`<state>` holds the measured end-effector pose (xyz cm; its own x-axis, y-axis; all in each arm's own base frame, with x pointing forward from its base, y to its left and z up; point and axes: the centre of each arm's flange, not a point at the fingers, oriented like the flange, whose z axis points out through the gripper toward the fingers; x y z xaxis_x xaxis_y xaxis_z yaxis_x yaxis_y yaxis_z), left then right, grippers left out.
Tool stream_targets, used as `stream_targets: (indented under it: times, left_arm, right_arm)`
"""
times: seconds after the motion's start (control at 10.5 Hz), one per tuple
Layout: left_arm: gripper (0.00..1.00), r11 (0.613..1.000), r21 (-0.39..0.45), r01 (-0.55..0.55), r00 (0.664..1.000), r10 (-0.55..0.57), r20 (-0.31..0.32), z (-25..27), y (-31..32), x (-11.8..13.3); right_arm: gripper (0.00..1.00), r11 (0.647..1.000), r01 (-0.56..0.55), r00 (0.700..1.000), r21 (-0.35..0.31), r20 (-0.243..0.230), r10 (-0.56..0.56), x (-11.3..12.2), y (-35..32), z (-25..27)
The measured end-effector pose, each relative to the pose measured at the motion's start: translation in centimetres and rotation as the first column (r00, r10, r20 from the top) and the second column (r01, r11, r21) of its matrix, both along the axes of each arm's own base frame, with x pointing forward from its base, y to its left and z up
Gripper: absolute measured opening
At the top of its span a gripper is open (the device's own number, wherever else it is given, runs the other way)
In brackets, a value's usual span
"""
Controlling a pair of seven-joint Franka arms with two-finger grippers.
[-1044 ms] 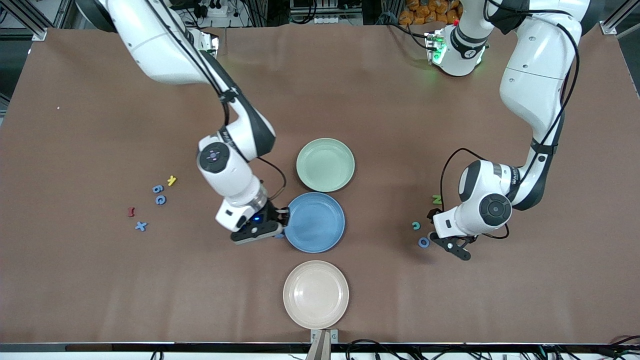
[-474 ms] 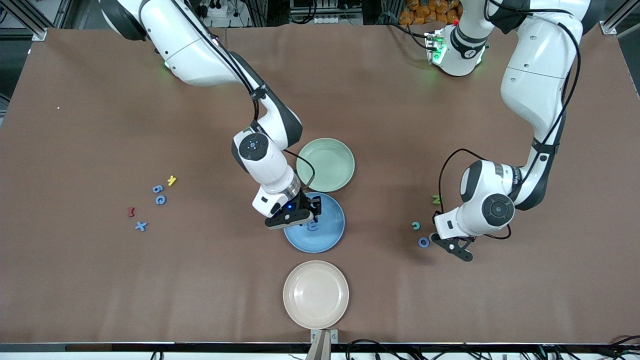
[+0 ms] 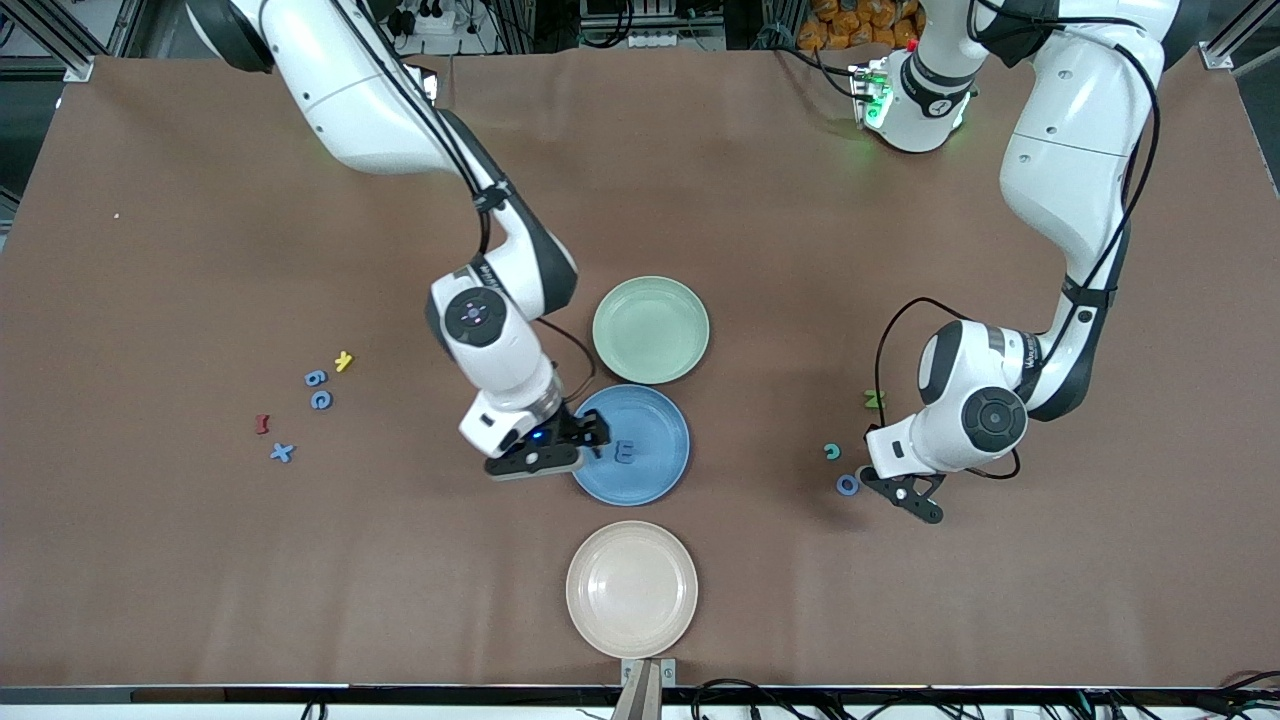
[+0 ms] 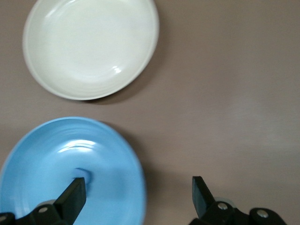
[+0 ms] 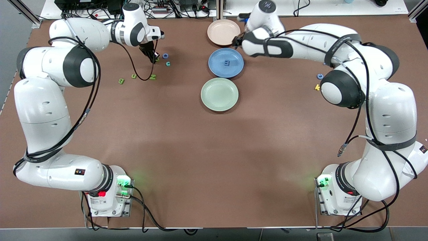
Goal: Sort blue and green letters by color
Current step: 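Release the 3 on the blue plate while the left gripper grasps green p, then place the green p on the green plate while the right gripper reaches x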
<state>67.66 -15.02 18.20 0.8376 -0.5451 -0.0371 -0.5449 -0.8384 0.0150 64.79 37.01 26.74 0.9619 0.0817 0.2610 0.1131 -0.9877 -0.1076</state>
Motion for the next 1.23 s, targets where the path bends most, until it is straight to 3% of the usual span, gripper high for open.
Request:
stream_targets:
  times: [0.09,0.47,0.66,0.85,1.23]
  left_arm:
    - [0.1,1.0,-0.002,-0.006,1.0,0.006,0.006,0.2,-0.1,0.1]
    - [0.1,0.999,-0.014,-0.049,0.997,0.05,0.058,3.3,-0.6,1.0]
    - [0.1,0.994,-0.037,-0.102,0.991,0.104,0.08,5.4,-2.4,0.9]
    - [0.1,0.975,-0.079,-0.207,0.976,0.212,0.057,5.8,-6.9,-0.5]
    - [0.1,0.957,-0.035,-0.288,0.957,0.287,-0.029,5.3,-19.2,-7.0]
  right_arm:
    - [1.0,0.999,-0.005,1.0,-0.044,-0.019,0.004,1.0,-2.5,1.3]
    - [1.0,0.986,-0.011,0.981,-0.169,-0.193,-0.022,3.2,-14.0,6.6]
    - [1.0,0.981,0.05,0.975,-0.189,-0.202,-0.088,4.3,-20.1,8.8]
    - [1.0,0.971,0.128,0.965,-0.203,-0.199,-0.169,4.9,-25.9,9.5]
    - [1.0,0.935,0.295,0.917,-0.196,-0.218,-0.335,4.2,-37.7,9.1]
